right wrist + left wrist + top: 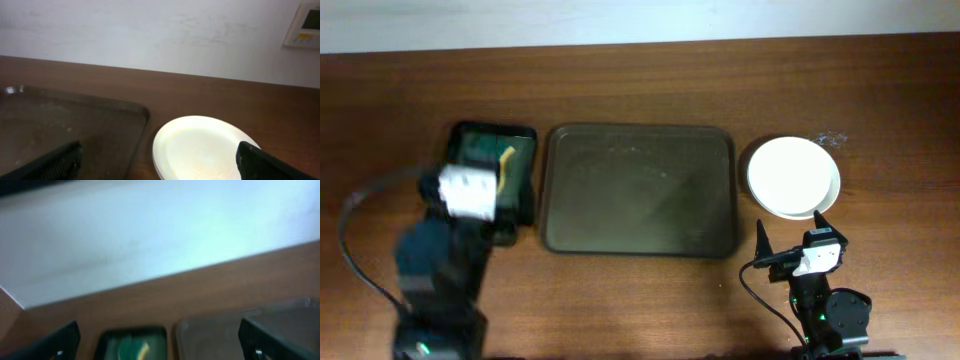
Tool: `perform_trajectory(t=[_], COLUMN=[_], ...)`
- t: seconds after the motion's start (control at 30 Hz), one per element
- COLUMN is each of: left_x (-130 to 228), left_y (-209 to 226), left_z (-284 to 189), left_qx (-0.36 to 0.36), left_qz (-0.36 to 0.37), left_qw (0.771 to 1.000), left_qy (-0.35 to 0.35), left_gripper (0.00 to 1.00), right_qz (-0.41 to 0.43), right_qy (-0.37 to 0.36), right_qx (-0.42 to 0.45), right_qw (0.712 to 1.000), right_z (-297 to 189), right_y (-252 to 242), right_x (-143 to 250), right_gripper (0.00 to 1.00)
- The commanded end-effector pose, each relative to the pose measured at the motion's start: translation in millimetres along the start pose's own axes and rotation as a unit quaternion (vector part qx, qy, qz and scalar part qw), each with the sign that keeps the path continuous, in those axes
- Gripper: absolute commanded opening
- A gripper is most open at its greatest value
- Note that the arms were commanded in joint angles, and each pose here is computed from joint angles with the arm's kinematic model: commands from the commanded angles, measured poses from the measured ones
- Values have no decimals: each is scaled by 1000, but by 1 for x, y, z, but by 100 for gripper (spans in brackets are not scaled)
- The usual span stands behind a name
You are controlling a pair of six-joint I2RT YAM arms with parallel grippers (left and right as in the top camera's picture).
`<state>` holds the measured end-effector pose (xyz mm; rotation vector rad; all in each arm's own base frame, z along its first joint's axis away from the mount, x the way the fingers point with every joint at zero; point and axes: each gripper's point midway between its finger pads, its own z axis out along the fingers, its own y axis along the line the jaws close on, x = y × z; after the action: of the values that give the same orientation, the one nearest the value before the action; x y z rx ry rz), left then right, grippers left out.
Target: Clean dirty plates on tray and stack at the side
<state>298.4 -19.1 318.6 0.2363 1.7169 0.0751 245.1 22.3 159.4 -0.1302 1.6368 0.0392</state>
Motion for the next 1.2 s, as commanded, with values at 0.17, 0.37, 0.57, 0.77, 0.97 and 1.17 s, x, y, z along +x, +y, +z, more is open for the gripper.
perform_trajectory(t=[0.17,0.37,0.57,0.77,0.97,1.17], left_x=[90,122,163,162,162,162], left_y=[-17,-26,-34,-33,-33,-33], left_z=[-32,-35,-27,-27,-27,-27], left_qx=[-19,-21,-4,-7,-7,-7], left_qz=[63,124,124,124,125,125], left_qw=[994,987,991,991,991,991], left_qy=[-84,-99,-47,-48,-49,-49], left_gripper=[99,99,99,99,99,99], right_qz=[3,3,3,3,3,3], right_qy=[0,0,0,0,0,0], right_qx=[-2,-2,-2,-2,-2,-2], right_qw=[1000,1000,1000,1000,1000,1000], right_z=[0,0,0,0,0,0], right_y=[0,0,0,0,0,0], right_x=[2,2,2,2,2,2], right_gripper=[98,98,98,98,98,98])
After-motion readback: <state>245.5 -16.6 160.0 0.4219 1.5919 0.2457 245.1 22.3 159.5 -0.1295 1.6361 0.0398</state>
